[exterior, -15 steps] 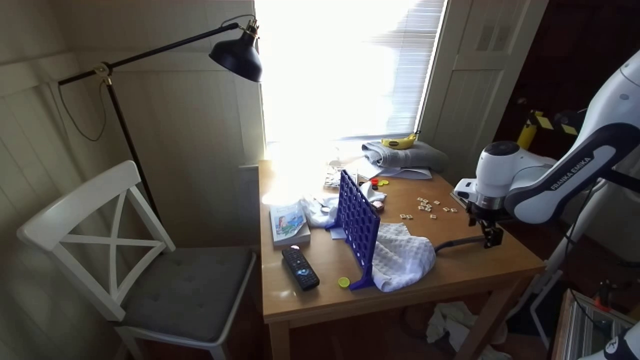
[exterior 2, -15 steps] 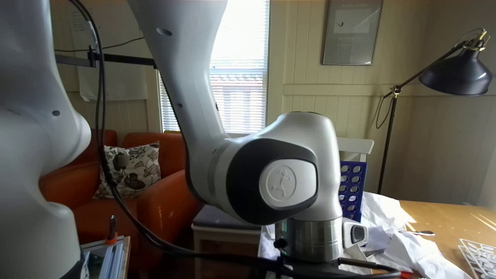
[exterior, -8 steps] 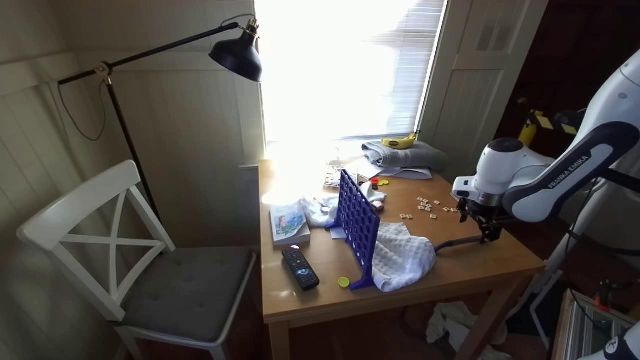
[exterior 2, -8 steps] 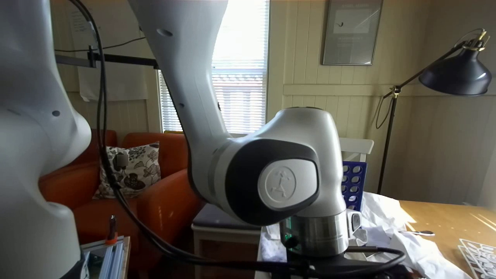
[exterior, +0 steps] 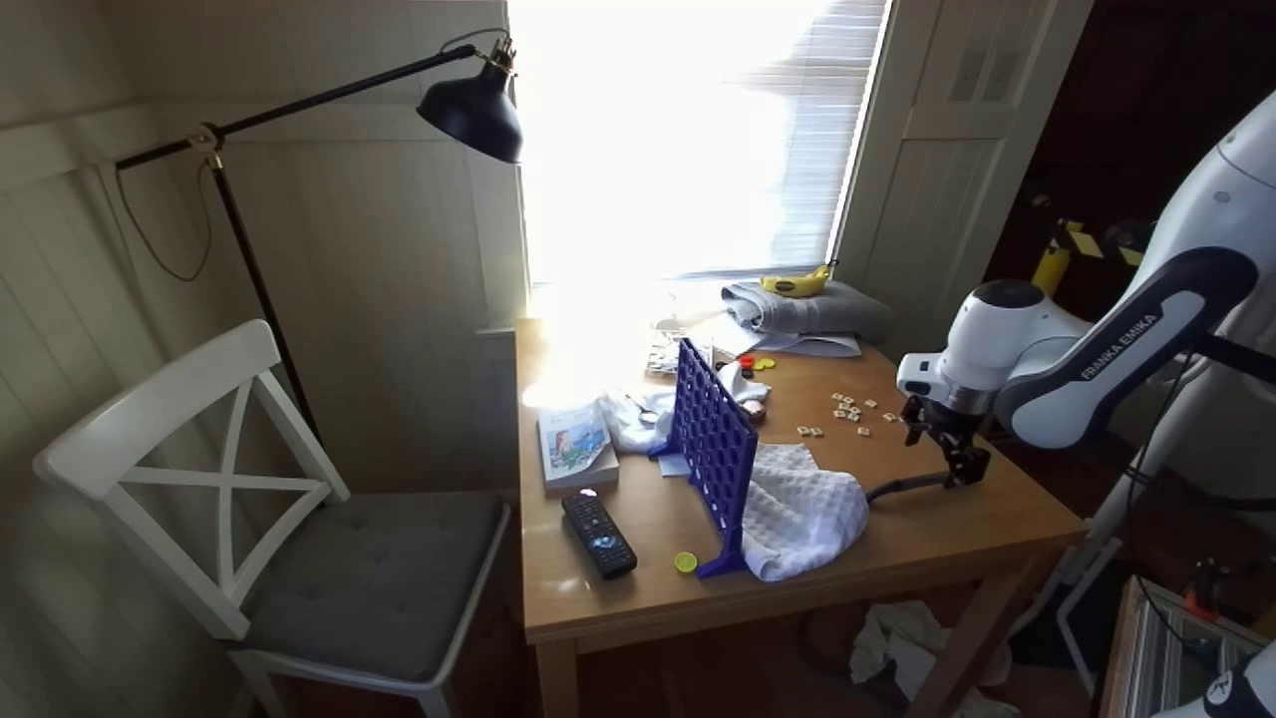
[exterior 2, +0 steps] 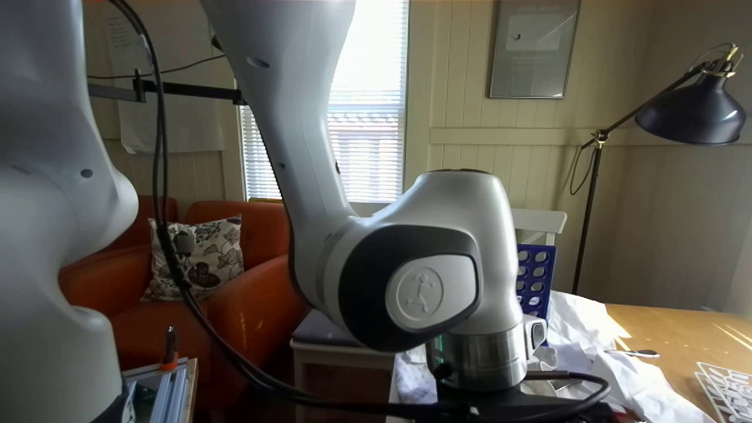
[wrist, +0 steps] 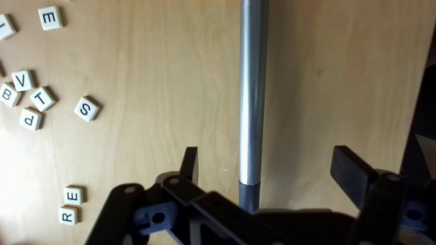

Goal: Use the spatula to put the white towel on the blue gameboard.

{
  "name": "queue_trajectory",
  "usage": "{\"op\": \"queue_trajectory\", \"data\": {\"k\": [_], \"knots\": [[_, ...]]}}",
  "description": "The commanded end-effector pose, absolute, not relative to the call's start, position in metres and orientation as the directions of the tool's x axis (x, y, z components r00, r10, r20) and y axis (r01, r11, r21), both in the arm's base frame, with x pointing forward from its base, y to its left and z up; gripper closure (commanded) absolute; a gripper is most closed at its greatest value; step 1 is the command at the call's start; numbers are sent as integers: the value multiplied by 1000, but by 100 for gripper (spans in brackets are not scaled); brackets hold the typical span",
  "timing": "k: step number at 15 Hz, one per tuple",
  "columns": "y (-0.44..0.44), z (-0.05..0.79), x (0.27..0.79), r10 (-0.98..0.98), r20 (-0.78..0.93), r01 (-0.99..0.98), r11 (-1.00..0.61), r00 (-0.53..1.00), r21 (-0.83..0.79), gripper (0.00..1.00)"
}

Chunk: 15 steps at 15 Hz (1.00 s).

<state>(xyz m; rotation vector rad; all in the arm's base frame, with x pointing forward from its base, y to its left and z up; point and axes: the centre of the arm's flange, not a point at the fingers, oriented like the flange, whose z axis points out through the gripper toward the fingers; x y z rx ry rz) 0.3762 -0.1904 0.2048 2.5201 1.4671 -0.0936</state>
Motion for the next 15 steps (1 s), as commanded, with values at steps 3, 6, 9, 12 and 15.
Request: {"op": "queue_trajectory", "data": {"k": [3, 6, 9, 12, 15], "knots": [[-195, 181, 393, 897, -54, 891, -425, 438, 161, 0], [-195, 168, 397, 921, -8, 914, -386, 390, 127, 0], [-200, 164, 399, 922, 13, 915, -387, 388, 113, 0], [-217, 170, 394, 916, 27, 909, -401, 400, 116, 0], [-217, 170, 389, 916, 19, 913, -400, 400, 80, 0]]}}
